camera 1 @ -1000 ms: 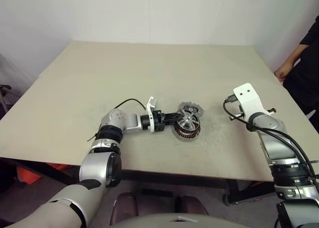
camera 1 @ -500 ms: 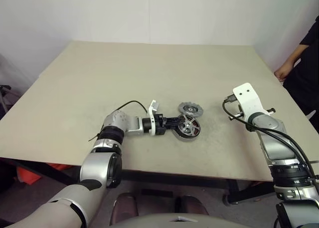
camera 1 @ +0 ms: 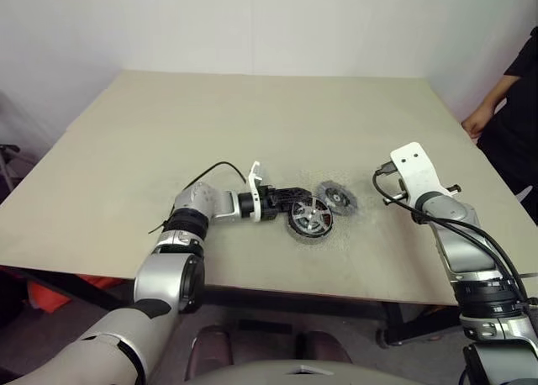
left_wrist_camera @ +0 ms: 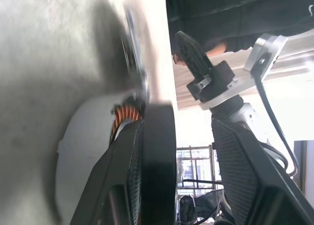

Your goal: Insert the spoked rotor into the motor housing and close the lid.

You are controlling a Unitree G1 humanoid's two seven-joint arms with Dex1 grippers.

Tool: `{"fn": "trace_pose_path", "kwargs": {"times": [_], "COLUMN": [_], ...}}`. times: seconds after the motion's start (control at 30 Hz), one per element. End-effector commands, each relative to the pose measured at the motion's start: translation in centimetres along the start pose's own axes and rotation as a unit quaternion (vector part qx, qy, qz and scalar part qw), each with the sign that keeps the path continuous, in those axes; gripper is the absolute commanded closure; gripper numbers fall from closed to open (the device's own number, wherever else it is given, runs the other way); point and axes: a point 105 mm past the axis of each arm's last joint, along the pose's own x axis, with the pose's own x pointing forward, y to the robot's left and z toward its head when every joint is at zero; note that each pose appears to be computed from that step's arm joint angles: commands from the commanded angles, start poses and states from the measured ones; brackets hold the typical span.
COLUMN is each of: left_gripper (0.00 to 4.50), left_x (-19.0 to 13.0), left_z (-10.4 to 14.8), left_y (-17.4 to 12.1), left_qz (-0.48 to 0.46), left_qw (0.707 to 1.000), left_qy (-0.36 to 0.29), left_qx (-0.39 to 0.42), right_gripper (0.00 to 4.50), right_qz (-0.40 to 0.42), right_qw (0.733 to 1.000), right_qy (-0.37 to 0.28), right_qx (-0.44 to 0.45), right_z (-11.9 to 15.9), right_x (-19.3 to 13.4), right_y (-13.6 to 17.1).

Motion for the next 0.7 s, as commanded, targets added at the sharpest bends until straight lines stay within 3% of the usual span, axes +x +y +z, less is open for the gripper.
{"fn": "trace_pose_path", "kwargs": {"times": [0.03,0.43,0.7], "left_gripper": [2.20,2.20,2.20], "left_x": [-0.7,-1.2,-2.2], "left_z": [1.9,1.9,2.3], "left_y": [-1.7,-4.0,-3.1], "left_qz": [-0.017,-0.093,-0.064], "left_qw": [0.999,0.992,0.991], "left_qy": [-0.025,-0.052,-0.067], "left_qx": [0.038,0.072,0.094], "right_gripper": [4.50,4.50,4.50], "right_qz": [-0.008,0.007,0.028], "right_qw": [0.999,0.999,0.995], "right_qy": [-0.044,-0.052,-0.091], "right_qx": [-0.004,-0.003,0.005], "right_z": [2.4,2.7,4.4], "right_x": [-0.4,-0.5,-1.0], "right_y": [-0.4,0.3,0.9]}}
